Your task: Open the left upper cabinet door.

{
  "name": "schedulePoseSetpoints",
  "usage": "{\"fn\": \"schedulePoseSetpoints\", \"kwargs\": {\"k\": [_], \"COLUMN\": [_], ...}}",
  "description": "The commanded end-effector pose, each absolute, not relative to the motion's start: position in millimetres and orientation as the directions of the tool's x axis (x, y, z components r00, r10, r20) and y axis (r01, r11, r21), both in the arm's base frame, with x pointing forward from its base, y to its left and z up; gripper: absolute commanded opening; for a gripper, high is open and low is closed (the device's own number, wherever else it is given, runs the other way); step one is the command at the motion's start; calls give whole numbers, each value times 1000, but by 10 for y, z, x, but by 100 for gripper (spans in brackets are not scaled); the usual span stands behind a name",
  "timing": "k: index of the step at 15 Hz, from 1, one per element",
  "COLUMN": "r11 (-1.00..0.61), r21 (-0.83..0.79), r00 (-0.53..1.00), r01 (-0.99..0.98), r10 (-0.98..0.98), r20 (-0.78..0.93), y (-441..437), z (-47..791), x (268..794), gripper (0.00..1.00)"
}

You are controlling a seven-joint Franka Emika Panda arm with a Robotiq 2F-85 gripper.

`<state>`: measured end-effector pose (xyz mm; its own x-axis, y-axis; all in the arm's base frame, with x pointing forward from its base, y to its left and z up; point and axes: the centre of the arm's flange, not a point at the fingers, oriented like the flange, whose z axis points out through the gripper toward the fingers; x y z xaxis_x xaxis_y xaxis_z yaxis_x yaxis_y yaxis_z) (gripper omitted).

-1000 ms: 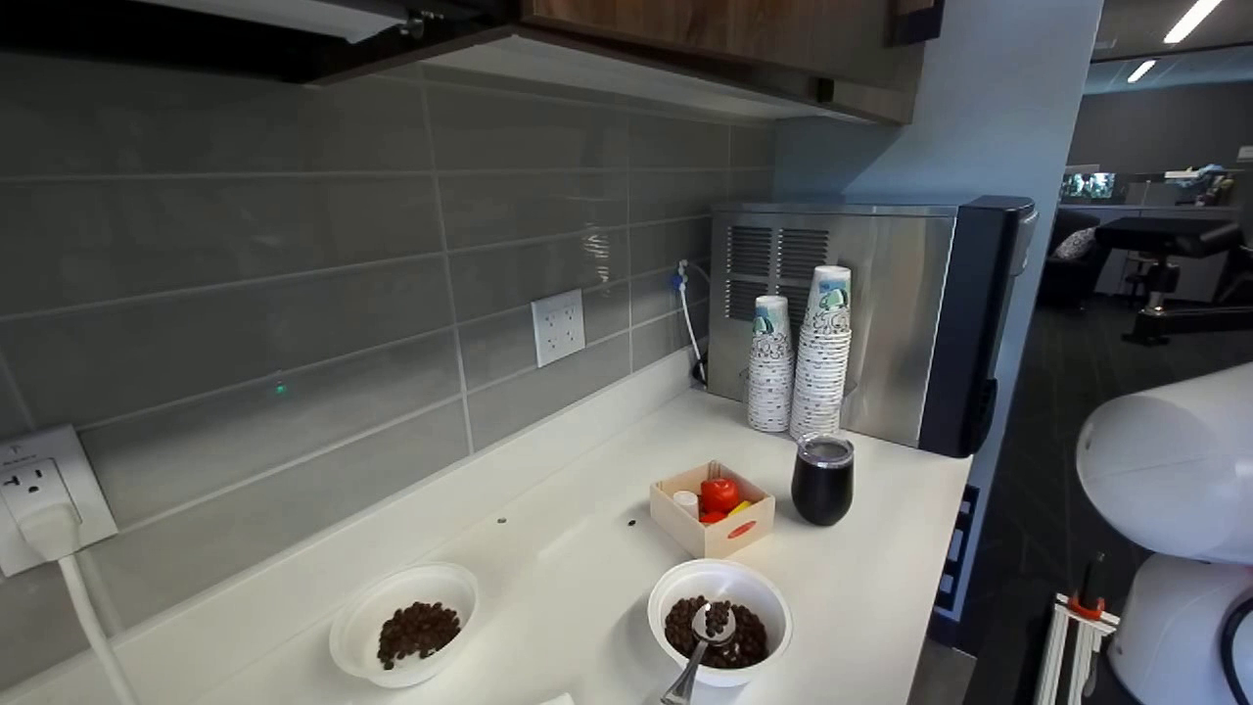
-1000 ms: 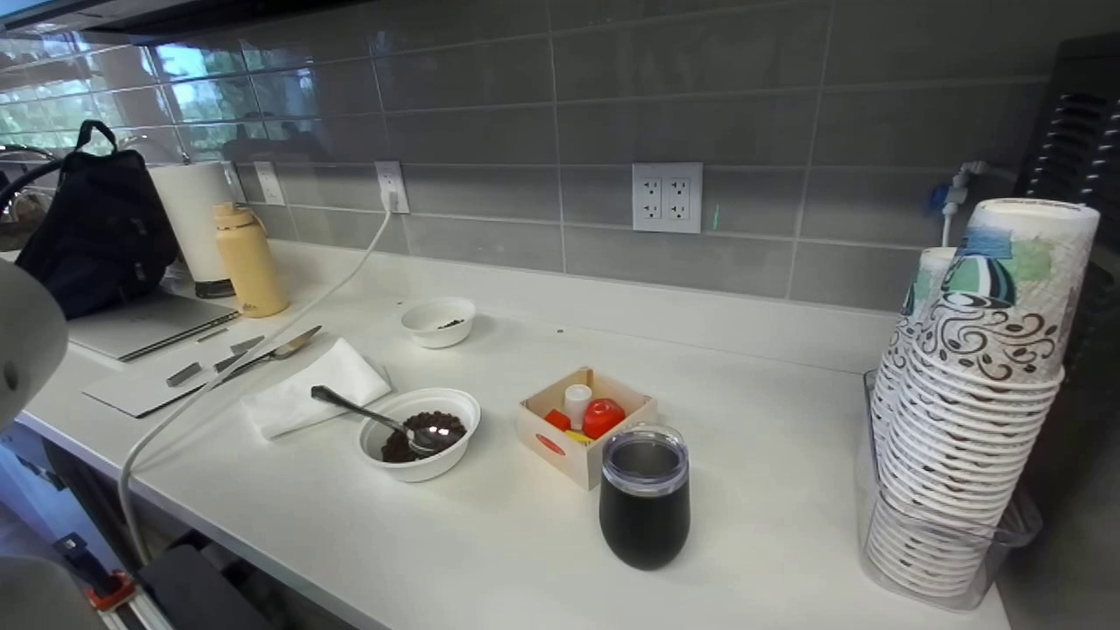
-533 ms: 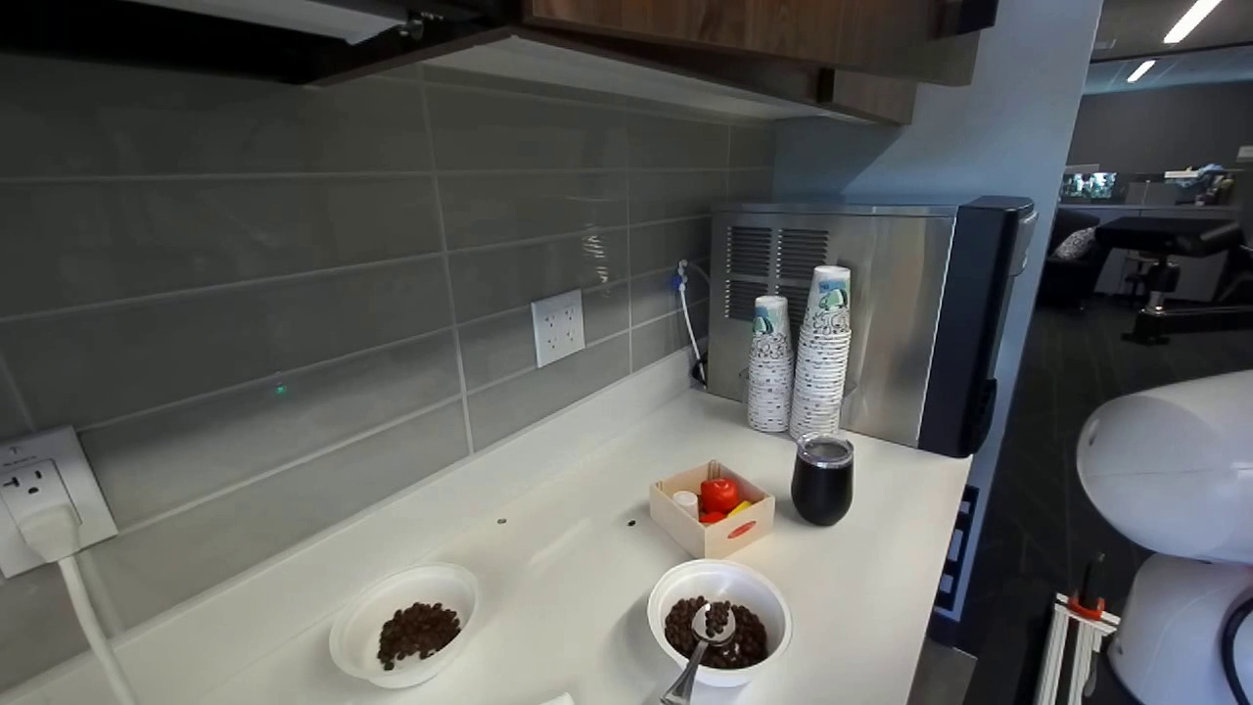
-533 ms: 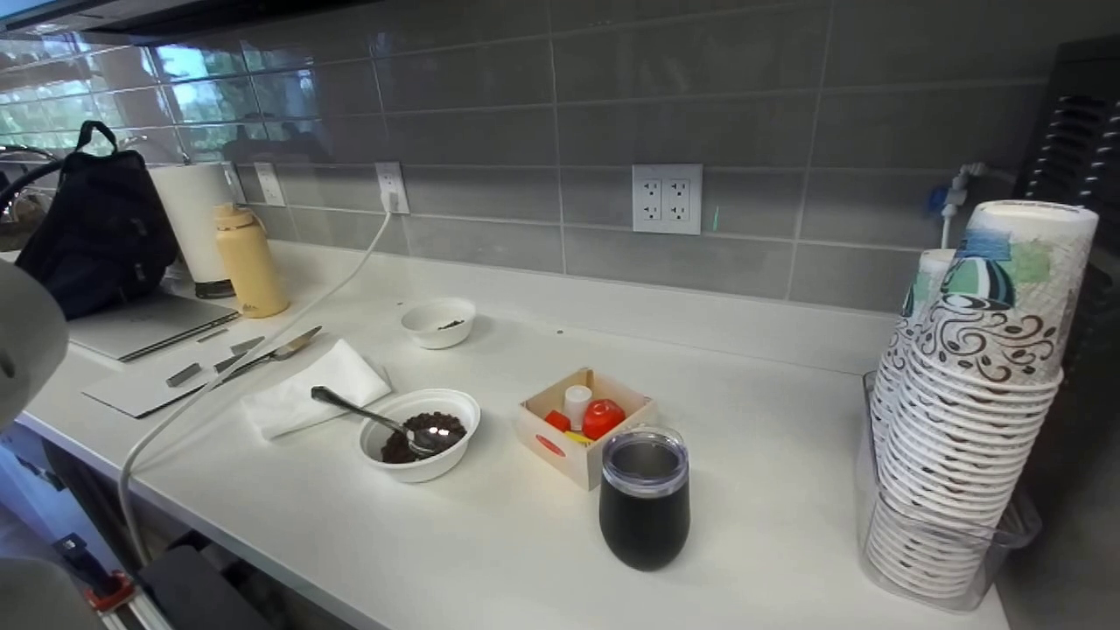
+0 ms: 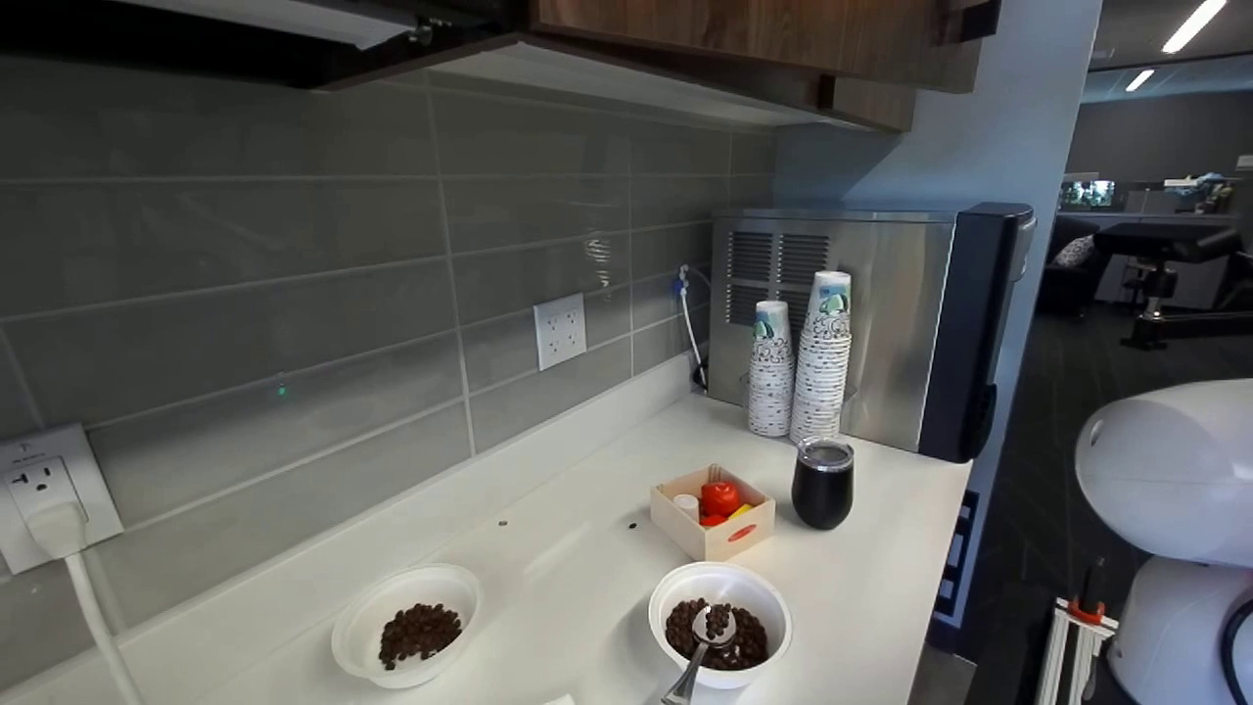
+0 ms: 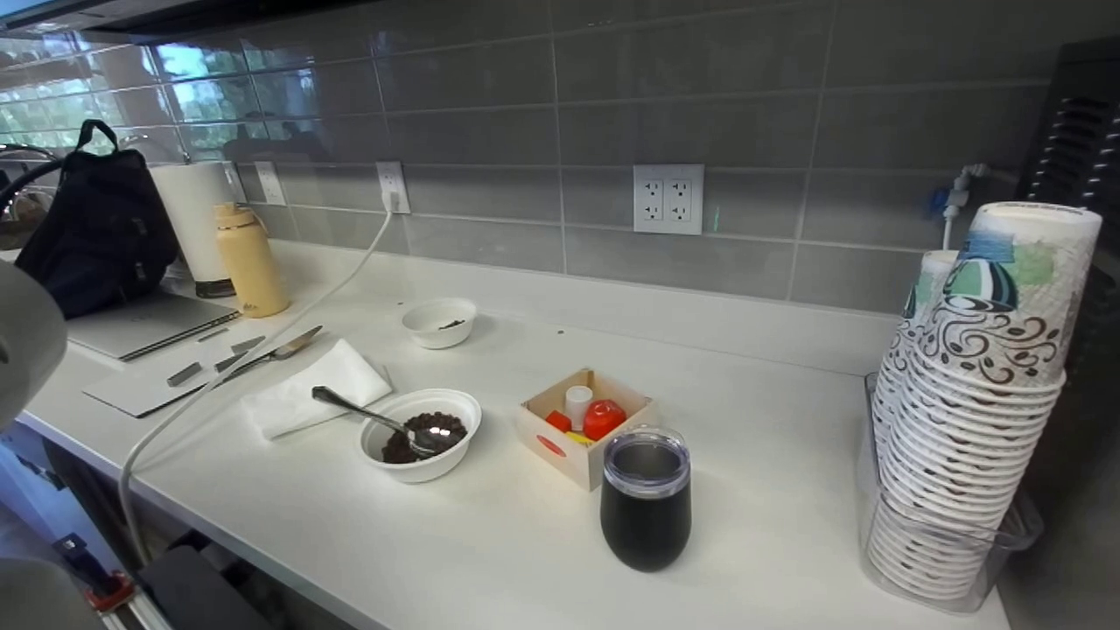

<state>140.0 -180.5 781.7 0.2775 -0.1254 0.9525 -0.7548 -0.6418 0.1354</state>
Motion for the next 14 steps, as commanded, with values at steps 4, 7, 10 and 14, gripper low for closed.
{"fn": "schedulePoseSetpoints", "kwargs": {"k": [4, 7, 10, 14], "r11": [-647, -653, -677, -765], "r21": [167, 164, 161, 147], "r00": [305, 298, 283, 295], "r01": [-744, -740, -718, -627], "r10": [-106, -100, -74, -58], "r20": [946, 949, 956, 954], "y": [-1656, -1662, -1656, -1530], "z": [7717, 7748, 7798, 7854], "x": [1264, 1303, 1440, 1730], "gripper": [100, 100, 100, 100]}}
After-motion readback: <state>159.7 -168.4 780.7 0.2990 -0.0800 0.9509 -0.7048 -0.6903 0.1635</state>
